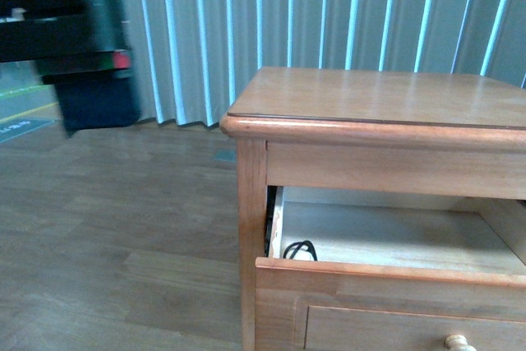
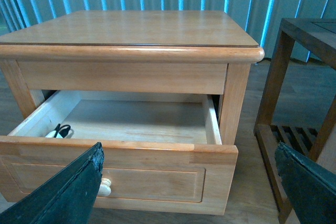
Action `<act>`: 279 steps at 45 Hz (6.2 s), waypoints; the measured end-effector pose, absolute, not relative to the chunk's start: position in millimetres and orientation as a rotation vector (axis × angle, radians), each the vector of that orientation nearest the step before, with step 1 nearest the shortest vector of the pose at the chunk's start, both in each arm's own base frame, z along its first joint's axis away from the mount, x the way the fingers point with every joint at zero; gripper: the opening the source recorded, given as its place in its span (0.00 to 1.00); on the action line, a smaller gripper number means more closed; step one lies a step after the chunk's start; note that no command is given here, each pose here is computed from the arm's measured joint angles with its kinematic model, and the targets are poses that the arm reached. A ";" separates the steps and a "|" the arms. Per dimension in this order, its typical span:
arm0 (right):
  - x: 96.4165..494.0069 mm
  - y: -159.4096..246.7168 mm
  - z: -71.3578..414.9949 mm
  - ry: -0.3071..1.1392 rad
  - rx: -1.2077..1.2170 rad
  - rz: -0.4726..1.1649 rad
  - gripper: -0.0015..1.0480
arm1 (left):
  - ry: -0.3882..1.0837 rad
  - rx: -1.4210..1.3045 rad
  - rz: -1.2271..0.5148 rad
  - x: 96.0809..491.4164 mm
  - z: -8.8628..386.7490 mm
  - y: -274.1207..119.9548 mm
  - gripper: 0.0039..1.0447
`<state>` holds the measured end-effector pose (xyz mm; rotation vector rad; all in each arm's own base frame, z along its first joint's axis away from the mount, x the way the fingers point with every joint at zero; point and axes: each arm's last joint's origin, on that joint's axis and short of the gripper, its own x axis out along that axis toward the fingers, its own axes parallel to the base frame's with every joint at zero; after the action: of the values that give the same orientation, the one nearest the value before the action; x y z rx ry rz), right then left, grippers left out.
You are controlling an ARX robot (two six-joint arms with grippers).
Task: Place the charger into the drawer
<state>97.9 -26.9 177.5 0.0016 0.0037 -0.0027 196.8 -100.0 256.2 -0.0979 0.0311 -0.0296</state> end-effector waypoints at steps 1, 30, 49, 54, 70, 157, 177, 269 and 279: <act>97.9 -26.9 177.5 0.004 0.002 -0.003 0.92 | 0.027 -0.103 -0.014 193.1 256.3 -97.3 0.94; 97.9 -26.9 177.5 0.004 0.002 -0.003 0.92 | -0.055 -0.310 0.360 112.5 223.6 -39.0 0.94; 97.9 -26.9 177.5 0.004 0.002 -0.002 0.92 | 0.000 -0.052 -0.006 108.5 204.6 -23.5 0.53; 97.9 -26.9 177.5 0.004 0.002 -0.003 0.92 | 0.013 -0.020 -0.014 99.1 194.2 -17.8 0.29; 97.9 -26.9 177.6 0.003 0.002 -0.002 0.92 | 0.001 -0.008 -0.004 97.7 179.7 -0.5 0.04; 196.6 12.4 113.7 0.405 -0.296 0.236 0.92 | -0.004 -0.005 -0.001 97.2 166.9 -0.2 0.94; 240.6 36.6 93.0 0.457 -0.299 0.254 0.92 | -0.004 -0.005 0.000 97.2 166.9 -0.2 0.94; 310.5 61.9 130.2 0.320 -0.211 0.220 0.92 | -0.004 -0.004 -0.001 97.2 166.9 -0.2 0.94; 254.6 23.8 153.6 0.326 -0.163 0.200 0.92 | -0.004 -0.005 -0.001 97.2 166.9 -0.2 0.94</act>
<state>254.6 23.8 153.6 -0.1635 0.3257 0.2003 97.2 -0.2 166.9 -0.0048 -0.0040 -0.0008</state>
